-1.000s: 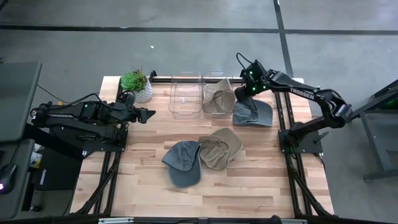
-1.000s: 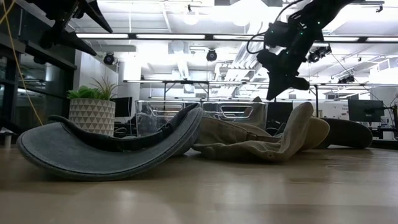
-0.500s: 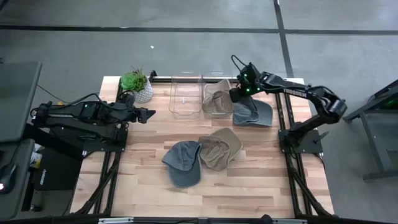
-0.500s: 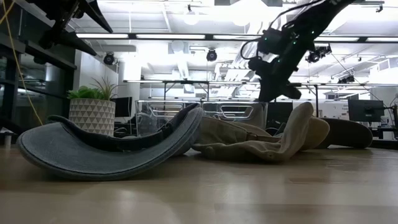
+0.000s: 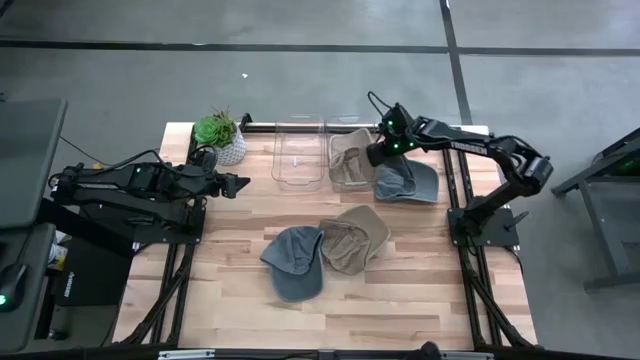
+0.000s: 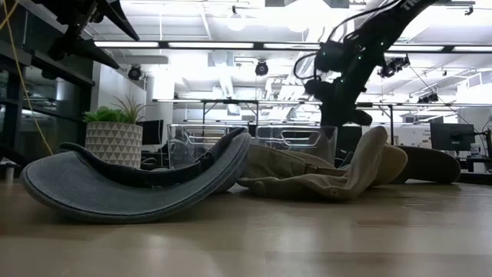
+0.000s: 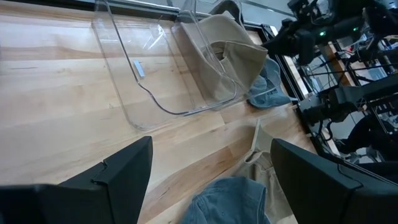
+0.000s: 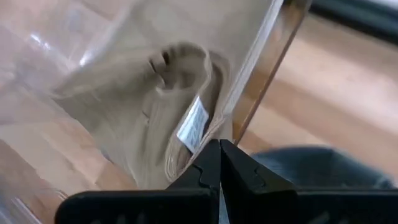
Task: Pick & Place hat
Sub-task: Put the left brown cap into the right transparent bin, then put the brown cap into the right transparent bin
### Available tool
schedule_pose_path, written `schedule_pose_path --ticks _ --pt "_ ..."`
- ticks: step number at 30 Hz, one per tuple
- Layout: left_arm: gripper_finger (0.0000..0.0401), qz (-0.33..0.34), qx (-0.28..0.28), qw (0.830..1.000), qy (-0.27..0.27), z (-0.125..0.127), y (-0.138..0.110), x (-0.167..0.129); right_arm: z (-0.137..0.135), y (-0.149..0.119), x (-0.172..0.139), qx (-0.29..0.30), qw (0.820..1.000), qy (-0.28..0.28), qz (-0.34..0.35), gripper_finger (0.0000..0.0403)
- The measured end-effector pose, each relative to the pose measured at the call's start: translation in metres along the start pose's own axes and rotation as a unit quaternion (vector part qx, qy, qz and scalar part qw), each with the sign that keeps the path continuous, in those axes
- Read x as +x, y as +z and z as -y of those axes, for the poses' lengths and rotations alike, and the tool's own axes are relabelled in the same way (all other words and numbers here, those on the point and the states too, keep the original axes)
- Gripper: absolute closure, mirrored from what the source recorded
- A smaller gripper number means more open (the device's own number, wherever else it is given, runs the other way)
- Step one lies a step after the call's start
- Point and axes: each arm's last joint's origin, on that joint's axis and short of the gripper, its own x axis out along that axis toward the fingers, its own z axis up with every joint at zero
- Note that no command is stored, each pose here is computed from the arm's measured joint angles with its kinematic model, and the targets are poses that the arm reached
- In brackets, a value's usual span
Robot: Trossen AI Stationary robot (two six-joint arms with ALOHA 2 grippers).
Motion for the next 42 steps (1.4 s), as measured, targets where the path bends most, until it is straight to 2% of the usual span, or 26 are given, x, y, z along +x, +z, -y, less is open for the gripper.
schedule_pose_path --ticks 9,14,19,24,31,42 --pt "0.0093 0.000 -0.001 1.000 0.000 0.000 0.000 0.000 -0.006 0.013 -0.028 -0.017 0.998 0.039 0.043 0.0403" --pt "0.0093 0.000 -0.001 1.000 0.001 0.000 0.000 0.000 -0.012 0.008 -0.042 -0.021 0.997 0.069 0.026 0.0403" --pt "0.0093 -0.001 0.001 1.000 0.002 0.000 0.000 0.000 -0.022 -0.005 -0.061 -0.060 0.995 0.081 0.010 0.0403" --pt "0.0093 -0.001 0.002 1.000 0.003 -0.001 0.000 0.000 -0.038 -0.019 -0.087 -0.113 0.987 0.110 0.025 0.0403" --pt "0.0093 -0.003 0.006 1.000 0.003 -0.001 0.000 0.000 -0.058 -0.047 -0.125 -0.227 0.961 0.150 0.047 0.0403" --pt "0.0093 -0.006 0.008 1.000 0.003 -0.001 -0.001 0.000 -0.084 -0.083 -0.147 -0.283 0.941 0.180 0.039 0.0403"
